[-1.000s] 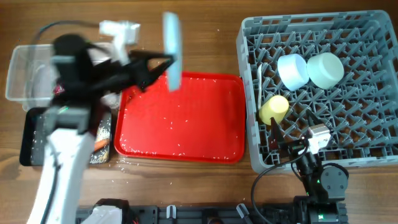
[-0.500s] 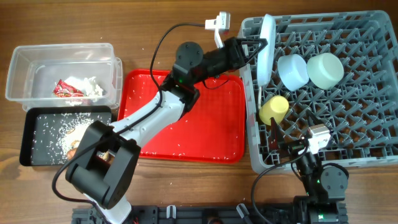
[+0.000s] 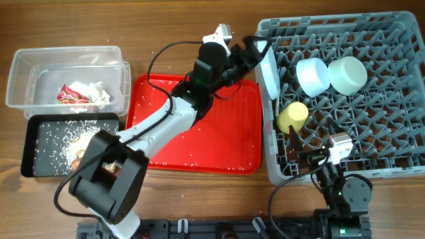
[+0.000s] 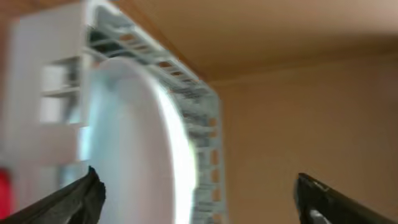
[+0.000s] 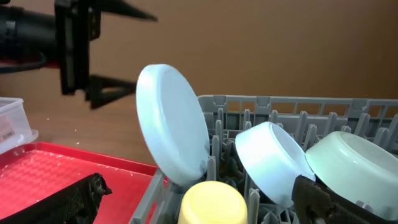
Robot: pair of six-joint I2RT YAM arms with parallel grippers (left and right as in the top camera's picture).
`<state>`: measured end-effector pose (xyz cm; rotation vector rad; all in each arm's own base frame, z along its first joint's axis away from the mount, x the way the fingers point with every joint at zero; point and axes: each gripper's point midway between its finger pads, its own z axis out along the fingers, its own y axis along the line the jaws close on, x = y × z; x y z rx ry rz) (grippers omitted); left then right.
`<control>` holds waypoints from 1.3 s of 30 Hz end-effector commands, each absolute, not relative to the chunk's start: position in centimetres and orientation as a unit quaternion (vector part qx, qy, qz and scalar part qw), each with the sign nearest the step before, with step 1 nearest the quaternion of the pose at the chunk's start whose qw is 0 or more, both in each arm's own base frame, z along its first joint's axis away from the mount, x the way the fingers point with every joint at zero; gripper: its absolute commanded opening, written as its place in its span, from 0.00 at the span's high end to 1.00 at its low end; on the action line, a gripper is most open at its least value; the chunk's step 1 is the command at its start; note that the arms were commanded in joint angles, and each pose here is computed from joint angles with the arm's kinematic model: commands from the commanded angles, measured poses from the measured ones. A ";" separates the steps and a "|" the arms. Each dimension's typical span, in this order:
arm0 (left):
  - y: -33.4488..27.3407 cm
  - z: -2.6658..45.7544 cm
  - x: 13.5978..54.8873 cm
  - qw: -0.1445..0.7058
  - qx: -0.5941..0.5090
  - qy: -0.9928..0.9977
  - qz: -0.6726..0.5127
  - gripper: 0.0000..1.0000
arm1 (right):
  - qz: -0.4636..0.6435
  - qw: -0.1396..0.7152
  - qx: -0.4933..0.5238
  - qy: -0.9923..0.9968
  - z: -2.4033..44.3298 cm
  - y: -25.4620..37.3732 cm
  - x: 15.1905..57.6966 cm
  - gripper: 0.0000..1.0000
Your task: Sort waste into correct bins and load items into the dishwasher rack
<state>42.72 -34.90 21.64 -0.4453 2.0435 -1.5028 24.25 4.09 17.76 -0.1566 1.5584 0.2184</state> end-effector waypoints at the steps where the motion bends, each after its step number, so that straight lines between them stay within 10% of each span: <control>1: -30.7 25.3 42.5 0.372 -0.120 0.782 -0.485 0.01 | 0.105 0.706 -0.070 0.697 18.0 4.2 24.2 0.00; 7: -15.6 27.1 35.3 0.364 -0.147 0.870 -0.298 0.01 | 0.105 0.706 -0.070 0.697 18.0 4.2 24.2 0.00; 39: -4.6 32.0 25.0 0.628 0.029 0.765 -0.140 0.00 | 0.105 0.706 -0.070 0.697 18.0 4.2 24.2 0.00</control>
